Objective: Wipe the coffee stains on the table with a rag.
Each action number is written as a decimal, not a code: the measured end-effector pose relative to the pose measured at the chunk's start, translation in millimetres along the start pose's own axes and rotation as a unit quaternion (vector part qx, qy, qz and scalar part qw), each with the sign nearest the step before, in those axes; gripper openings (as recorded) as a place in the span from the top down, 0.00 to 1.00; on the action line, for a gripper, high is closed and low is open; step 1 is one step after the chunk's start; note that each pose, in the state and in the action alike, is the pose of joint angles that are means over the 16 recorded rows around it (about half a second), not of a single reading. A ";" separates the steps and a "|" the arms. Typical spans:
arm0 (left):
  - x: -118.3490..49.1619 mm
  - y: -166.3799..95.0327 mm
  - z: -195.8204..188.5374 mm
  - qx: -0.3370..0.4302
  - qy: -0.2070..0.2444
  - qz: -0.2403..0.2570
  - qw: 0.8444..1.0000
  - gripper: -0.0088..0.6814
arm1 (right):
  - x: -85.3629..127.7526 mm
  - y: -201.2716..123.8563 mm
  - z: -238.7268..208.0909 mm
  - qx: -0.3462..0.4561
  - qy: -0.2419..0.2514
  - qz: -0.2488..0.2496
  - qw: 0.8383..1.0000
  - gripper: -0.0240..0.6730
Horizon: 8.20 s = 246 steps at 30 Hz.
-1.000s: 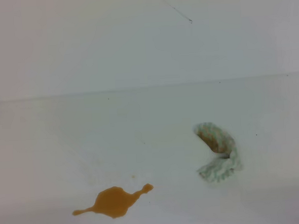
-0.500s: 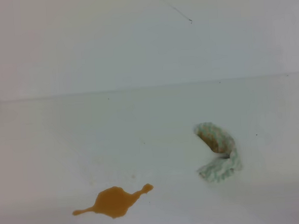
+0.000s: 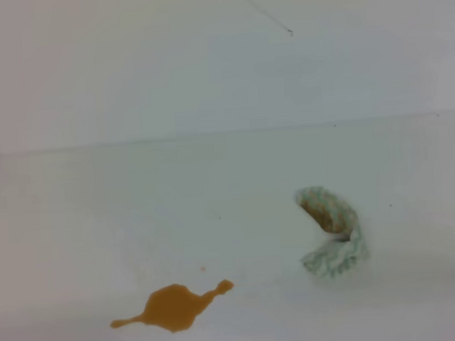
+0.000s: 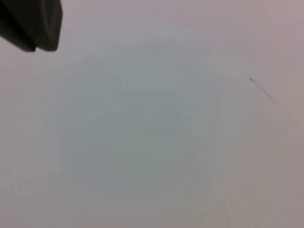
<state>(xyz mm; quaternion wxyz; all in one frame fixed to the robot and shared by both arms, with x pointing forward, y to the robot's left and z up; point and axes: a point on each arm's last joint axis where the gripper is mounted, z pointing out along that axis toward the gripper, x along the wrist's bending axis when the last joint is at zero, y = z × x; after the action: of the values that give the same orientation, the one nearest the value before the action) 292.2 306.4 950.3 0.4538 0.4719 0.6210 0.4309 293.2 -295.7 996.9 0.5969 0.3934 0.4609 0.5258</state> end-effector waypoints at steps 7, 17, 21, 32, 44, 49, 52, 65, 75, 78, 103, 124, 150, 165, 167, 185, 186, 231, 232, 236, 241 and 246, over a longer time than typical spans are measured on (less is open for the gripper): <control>0.0 0.0 0.0 0.000 0.000 0.000 1.000 0.99 | 1.4 18.0 -0.8 -0.081 0.011 0.004 0.997 0.97; 0.0 0.0 0.0 0.000 0.000 0.000 1.000 0.99 | -6.3 81.6 1.8 -0.165 0.004 0.001 0.986 0.97; 0.0 0.0 0.0 0.000 0.000 0.000 1.000 0.99 | -13.3 111.8 12.4 -0.142 -0.008 -0.001 0.990 0.97; 0.0 0.0 0.0 0.000 0.000 0.000 1.000 0.99 | -27.7 146.8 70.8 -0.001 -0.027 -0.005 1.000 0.97; -0.1 0.7 -0.2 -0.001 0.000 0.000 1.000 0.99 | -22.3 119.0 129.4 0.132 -0.002 0.045 0.990 0.97; -0.1 0.7 -0.2 -0.001 0.000 0.000 1.000 0.99 | -9.4 101.3 161.8 0.227 0.026 0.045 0.972 0.97; -0.1 0.7 -0.2 -0.001 0.000 0.000 1.000 0.99 | 4.3 92.7 180.4 0.283 0.055 0.025 0.957 0.97; 0.0 0.0 0.0 0.000 0.000 0.000 1.000 0.99 | 89.6 50.7 225.2 0.430 0.220 -0.091 0.871 0.95; 0.0 0.0 0.0 0.000 0.000 0.000 1.000 0.99 | 129.4 -2.1 248.5 0.506 0.228 -0.056 0.830 0.76; 0.0 0.0 0.0 0.000 0.000 0.000 1.000 0.99 | 137.9 -16.5 257.6 0.530 0.223 -0.046 0.817 0.70; 0.0 0.0 0.0 0.000 0.000 0.000 1.000 0.99 | 179.3 -126.6 280.7 0.646 0.207 -0.050 0.733 0.77; 0.0 0.0 0.0 0.000 0.000 0.000 1.000 0.99 | 201.6 -66.2 281.8 0.561 0.363 0.046 0.743 0.97; 0.0 0.0 0.0 0.000 0.000 0.000 1.000 0.99 | 305.0 -123.8 233.9 0.541 0.424 0.059 0.724 0.95; 0.0 0.0 0.0 0.000 0.000 0.000 1.000 0.99 | 338.1 -119.1 220.5 0.551 0.460 0.106 0.688 0.95; 0.0 0.0 0.0 0.000 0.000 0.000 1.000 0.99 | 343.0 -115.1 221.2 0.546 0.467 0.111 0.687 0.95; 0.0 0.0 0.0 0.000 0.000 0.000 1.000 0.99 | 390.1 -66.7 220.2 0.484 0.531 0.136 0.682 0.94; 0.0 0.0 0.0 0.000 0.000 0.000 1.000 0.99 | 393.1 -66.3 219.4 0.482 0.534 0.135 0.681 0.94; 0.0 0.0 0.0 0.000 0.000 0.001 1.000 0.99 | 361.0 -102.5 256.2 0.533 0.474 -0.049 0.699 0.94; 0.0 0.0 0.0 0.000 0.000 0.001 1.000 0.99 | 358.8 -102.5 258.0 0.533 0.471 -0.053 0.700 0.94; 0.0 0.0 0.0 0.000 0.000 0.001 1.000 0.99 | 349.8 -105.5 264.0 0.540 0.458 -0.066 0.703 0.94; 0.0 0.0 0.0 0.000 0.000 0.001 1.000 0.99 | 339.9 -113.6 267.2 0.557 0.442 -0.075 0.699 0.94; 0.0 0.0 0.0 0.000 0.000 0.001 1.000 0.99 | 335.4 -123.0 263.7 0.579 0.440 -0.065 0.683 0.94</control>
<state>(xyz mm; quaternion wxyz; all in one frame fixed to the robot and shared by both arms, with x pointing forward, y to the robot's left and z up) 292.2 306.4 950.3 0.4533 0.4723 0.6207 0.4315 587.5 23.5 903.6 0.0114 0.3533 0.9077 0.2261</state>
